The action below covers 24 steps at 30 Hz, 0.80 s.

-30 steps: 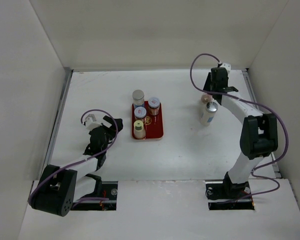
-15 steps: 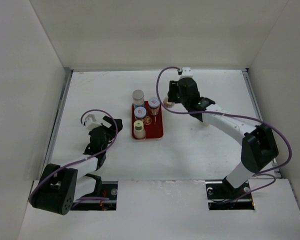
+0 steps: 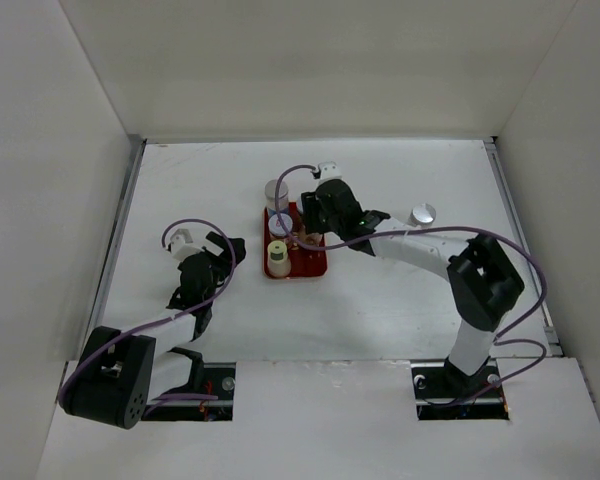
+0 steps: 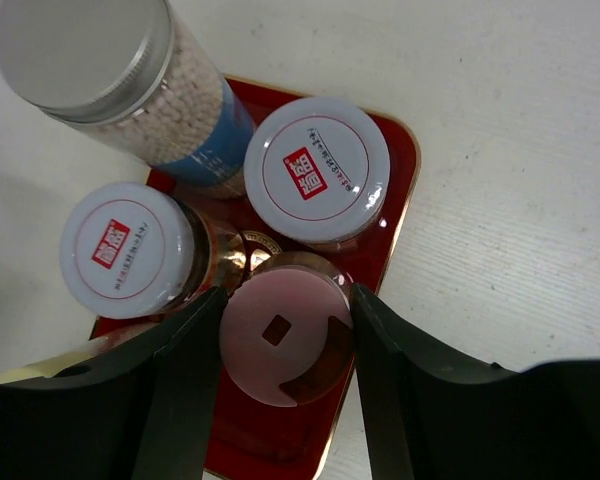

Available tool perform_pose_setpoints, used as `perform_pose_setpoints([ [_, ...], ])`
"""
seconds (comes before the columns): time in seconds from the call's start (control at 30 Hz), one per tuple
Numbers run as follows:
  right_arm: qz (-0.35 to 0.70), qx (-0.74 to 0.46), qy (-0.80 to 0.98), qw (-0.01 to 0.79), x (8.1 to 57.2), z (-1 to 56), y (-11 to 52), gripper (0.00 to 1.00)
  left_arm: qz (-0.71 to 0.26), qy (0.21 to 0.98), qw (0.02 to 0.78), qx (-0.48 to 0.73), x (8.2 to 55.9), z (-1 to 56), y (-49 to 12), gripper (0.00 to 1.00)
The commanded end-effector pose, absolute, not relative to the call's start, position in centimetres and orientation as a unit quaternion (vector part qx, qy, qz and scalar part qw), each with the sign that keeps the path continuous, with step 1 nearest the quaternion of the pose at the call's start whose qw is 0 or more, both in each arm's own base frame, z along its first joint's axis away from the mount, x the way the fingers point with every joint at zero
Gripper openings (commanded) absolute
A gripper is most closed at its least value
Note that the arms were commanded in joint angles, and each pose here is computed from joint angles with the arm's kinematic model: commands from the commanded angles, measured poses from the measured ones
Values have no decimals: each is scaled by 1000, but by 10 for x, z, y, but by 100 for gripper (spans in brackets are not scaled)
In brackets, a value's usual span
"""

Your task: Organize the condiment bottles

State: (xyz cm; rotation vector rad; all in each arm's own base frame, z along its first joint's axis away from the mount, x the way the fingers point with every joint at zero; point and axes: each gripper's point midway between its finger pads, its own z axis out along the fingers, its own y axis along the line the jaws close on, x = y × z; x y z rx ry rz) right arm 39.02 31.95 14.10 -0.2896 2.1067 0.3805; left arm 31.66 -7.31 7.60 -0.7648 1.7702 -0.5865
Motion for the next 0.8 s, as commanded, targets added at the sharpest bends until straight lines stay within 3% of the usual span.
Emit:
perform_pose_setpoints([
  [0.0, 180, -108, 837, 505, 408, 168, 338, 47, -271, 722, 552, -316, 323, 94, -77, 100],
  [0.13, 160, -108, 839, 509, 410, 162, 336, 51, -267, 719, 556, -320, 324, 95, -75, 100],
  [0.27, 149, -116, 839, 511, 405, 158, 340, 69, -272, 721, 553, -317, 323, 95, -77, 100],
  [0.33, 151, -115, 836, 515, 401, 165, 338, 74, -270, 719, 555, -319, 323, 96, -76, 100],
  [0.53, 168, -100, 821, 536, 382, 203, 317, 79, -273, 721, 553, -316, 323, 96, -77, 100],
  [0.77, 83, 62, 777, 621, 377, 252, 185, 86, -275, 724, 549, -315, 323, 94, -80, 100],
])
